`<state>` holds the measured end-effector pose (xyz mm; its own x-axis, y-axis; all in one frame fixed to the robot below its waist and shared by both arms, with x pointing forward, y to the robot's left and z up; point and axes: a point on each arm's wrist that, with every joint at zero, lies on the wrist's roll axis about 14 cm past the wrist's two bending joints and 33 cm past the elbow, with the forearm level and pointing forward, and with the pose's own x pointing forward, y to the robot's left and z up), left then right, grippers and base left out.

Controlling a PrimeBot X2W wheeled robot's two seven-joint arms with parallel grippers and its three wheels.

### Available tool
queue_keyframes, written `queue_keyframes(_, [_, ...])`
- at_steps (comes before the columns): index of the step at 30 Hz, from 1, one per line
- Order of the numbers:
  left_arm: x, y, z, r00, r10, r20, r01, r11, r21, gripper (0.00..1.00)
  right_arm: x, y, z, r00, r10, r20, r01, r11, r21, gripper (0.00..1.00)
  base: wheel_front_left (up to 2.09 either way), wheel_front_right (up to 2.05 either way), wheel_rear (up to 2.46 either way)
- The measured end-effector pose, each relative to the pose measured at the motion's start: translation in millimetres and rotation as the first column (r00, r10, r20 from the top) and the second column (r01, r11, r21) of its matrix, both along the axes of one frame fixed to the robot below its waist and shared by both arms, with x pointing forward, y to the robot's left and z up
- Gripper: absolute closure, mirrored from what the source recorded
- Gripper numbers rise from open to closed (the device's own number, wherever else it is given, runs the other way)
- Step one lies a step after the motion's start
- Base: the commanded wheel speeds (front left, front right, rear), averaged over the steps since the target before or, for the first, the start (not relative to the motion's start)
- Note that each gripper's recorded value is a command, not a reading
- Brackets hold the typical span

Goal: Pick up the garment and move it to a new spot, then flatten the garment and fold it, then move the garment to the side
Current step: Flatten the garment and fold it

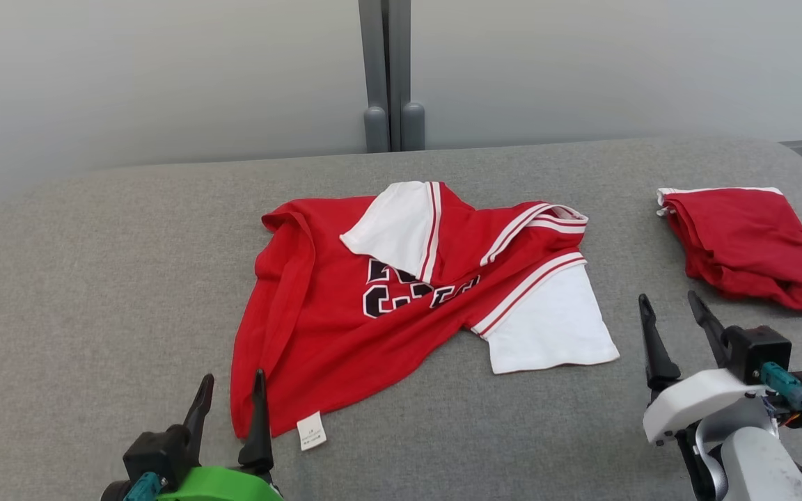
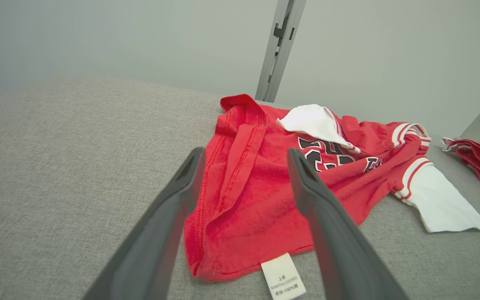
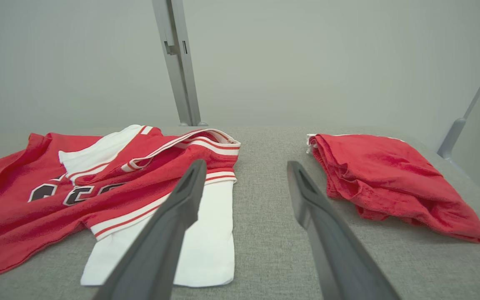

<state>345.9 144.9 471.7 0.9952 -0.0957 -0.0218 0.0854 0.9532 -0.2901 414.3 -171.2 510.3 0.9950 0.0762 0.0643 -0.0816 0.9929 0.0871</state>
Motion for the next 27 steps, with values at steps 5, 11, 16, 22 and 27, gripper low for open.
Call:
queue_keyframes(5, [-9, -1, -4, 1.000, 0.005, -0.013, -0.005, 1.000, -0.009, 0.00, -19, 2, -6, 1.000, 0.007, -0.008, -0.007, 1.000, 0.014, 0.00, 0.00, 0.00, 0.00])
queue_keyframes(11, [-14, -1, -4, 1.000, 0.009, -0.014, -0.010, 1.000, -0.017, 0.00, -31, 11, -13, 0.999, 0.034, -0.022, -0.033, 0.999, 0.038, 0.00, 0.00, 0.00, 0.00])
queue_keyframes(16, [-17, -3, -8, 1.000, 0.006, -0.026, -0.007, 1.000, -0.023, 0.00, -35, 20, -16, 0.998, 0.061, -0.031, -0.059, 0.997, 0.050, 0.00, 0.00, 0.00, 0.00])
queue_keyframes(22, [-19, -3, -10, 0.999, 0.008, -0.033, -0.009, 1.000, -0.022, 0.00, -36, 26, -18, 0.996, 0.078, -0.035, -0.076, 0.996, 0.051, 0.00, 0.00, 0.00, 0.00])
queue_keyframes(27, [-19, -3, -11, 0.999, 0.008, -0.037, -0.009, 1.000, -0.023, 0.00, -36, 28, -18, 0.996, 0.083, -0.035, -0.081, 0.996, 0.048, 0.00, 0.00, 0.00, 0.00])
